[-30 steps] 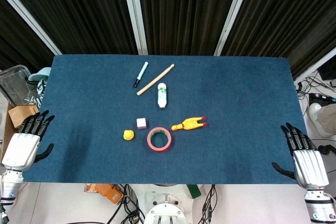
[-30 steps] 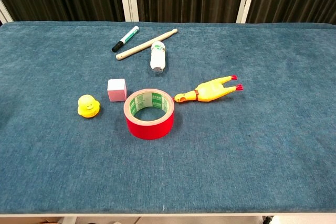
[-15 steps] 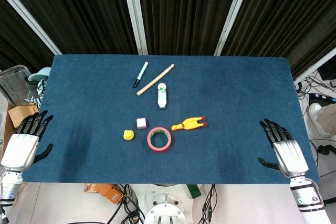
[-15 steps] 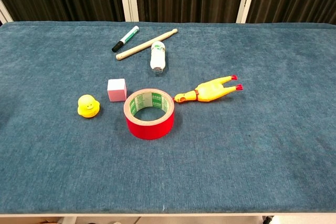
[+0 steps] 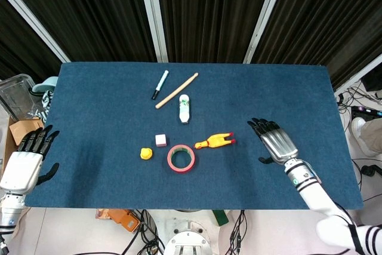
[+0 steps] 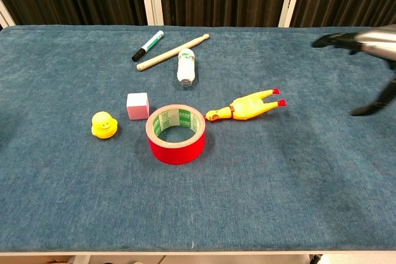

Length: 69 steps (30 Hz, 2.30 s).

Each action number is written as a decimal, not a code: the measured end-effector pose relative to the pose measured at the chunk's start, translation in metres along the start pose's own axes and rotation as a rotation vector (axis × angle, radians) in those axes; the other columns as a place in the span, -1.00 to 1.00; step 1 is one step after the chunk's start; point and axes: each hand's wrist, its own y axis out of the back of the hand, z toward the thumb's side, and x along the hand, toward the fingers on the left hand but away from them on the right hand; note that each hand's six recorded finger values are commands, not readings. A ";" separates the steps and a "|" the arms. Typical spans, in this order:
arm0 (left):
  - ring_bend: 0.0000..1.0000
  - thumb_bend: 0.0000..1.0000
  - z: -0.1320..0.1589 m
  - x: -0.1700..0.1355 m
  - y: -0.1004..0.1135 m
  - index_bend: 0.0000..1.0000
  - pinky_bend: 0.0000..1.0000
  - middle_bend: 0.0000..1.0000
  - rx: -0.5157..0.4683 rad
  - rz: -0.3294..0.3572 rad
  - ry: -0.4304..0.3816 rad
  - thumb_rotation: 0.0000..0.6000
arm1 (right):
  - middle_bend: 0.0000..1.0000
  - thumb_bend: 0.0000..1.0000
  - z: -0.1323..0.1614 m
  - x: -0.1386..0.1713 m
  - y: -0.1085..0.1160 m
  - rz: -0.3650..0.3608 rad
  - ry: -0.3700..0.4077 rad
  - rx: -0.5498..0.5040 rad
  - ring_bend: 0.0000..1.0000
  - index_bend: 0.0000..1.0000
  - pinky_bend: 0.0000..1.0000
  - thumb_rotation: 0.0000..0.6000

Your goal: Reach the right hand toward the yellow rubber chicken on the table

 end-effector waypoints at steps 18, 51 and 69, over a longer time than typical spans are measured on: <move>-1.00 -0.42 -0.001 0.002 0.000 -0.81 -0.81 -1.00 0.000 -0.001 0.001 1.00 | -0.57 -0.53 0.055 -0.066 -0.022 0.050 0.106 -0.010 -0.49 -0.63 -0.44 1.00; -1.00 -0.42 -0.005 0.002 -0.001 -0.81 -0.81 -1.00 -0.014 -0.014 0.014 1.00 | 0.00 -0.08 0.092 -0.108 -0.047 0.035 0.158 -0.073 0.19 0.20 0.36 1.00; -1.00 -0.42 -0.005 0.002 0.000 -0.81 -0.81 -1.00 -0.013 -0.014 0.019 1.00 | 0.07 0.01 0.078 -0.085 0.008 -0.176 0.172 -0.231 0.26 0.27 0.44 1.00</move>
